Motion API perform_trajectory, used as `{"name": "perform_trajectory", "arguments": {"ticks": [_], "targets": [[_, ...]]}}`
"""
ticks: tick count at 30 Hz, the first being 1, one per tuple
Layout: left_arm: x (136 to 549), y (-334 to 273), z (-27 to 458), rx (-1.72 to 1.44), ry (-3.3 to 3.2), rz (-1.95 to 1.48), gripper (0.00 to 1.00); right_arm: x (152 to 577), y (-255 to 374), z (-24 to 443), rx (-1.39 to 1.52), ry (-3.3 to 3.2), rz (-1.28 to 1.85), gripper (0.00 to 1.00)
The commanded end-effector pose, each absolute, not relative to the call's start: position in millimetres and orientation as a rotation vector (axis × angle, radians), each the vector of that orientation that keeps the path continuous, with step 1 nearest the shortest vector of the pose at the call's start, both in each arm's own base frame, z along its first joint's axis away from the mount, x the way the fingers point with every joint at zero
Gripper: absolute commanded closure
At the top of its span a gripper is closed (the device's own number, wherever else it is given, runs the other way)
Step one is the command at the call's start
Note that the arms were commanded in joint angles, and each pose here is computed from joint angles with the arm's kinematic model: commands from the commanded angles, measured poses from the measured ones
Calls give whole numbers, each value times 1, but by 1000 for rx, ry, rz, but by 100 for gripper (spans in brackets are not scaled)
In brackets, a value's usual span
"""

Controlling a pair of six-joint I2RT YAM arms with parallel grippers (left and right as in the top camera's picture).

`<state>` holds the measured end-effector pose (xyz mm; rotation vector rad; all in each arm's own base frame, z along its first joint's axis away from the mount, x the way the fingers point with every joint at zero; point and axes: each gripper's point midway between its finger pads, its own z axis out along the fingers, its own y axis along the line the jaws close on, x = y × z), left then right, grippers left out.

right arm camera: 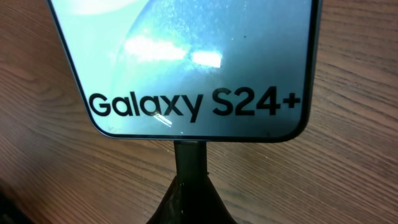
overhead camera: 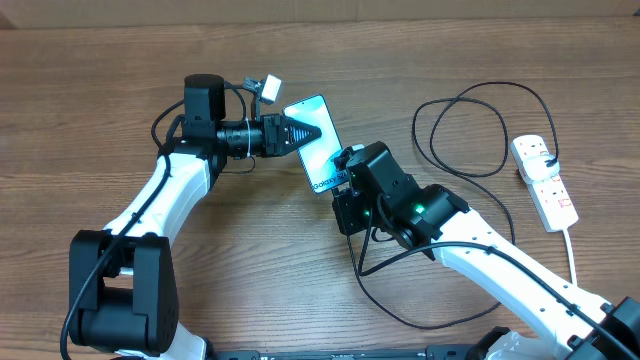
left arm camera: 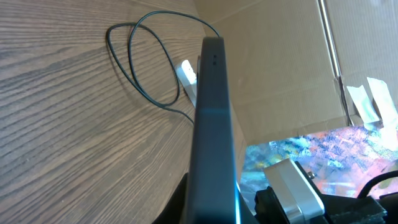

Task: Plug charger to phone and switch on socket
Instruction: 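Open the right gripper and withdraw it from the plugged cable, then lower the phone flat onto the table with the left gripper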

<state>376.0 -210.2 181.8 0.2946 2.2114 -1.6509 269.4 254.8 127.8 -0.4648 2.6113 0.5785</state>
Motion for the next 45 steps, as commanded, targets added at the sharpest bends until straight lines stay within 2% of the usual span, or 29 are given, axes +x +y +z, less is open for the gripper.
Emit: {"name": "perform_trajectory", "arguments": {"ticks": [1,9,12,15,17,20,21,22,24,25,26,29,36,45], "targets": [[336,-240,184,441,2211,-1825,96,306,275,209,-419,2349,680,96],[343,-237,180,407,2229,-1776,96,296,267,196,-408,2427,654,96],[353,-231,173,357,2255,-1698,96,289,263,192,-365,2475,659,90],[364,-226,163,299,2291,-1597,96,283,259,198,-367,2476,661,80],[370,-221,153,221,2340,-1531,96,280,256,207,-366,2455,672,63],[375,-214,139,94,2422,-1449,96,272,250,227,-364,2409,693,47],[372,-212,133,27,2474,-1446,96,265,243,239,-360,2386,699,36],[368,-213,131,20,2494,-1455,96,260,238,244,-357,2378,696,32],[356,-218,126,24,2540,-1478,96,251,227,251,-348,2374,681,27],[349,-221,124,54,2561,-1481,96,244,218,254,-341,2377,664,17],[341,-223,120,98,2582,-1474,96,239,213,256,-337,2382,652,11],[322,-220,100,267,2652,-1338,96,214,188,255,-331,2430,606,0],[318,-190,69,464,2729,-998,96,180,162,245,-294,2539,567,0],[321,-147,51,466,2805,-776,96,178,160,241,-241,2572,571,0]]}}
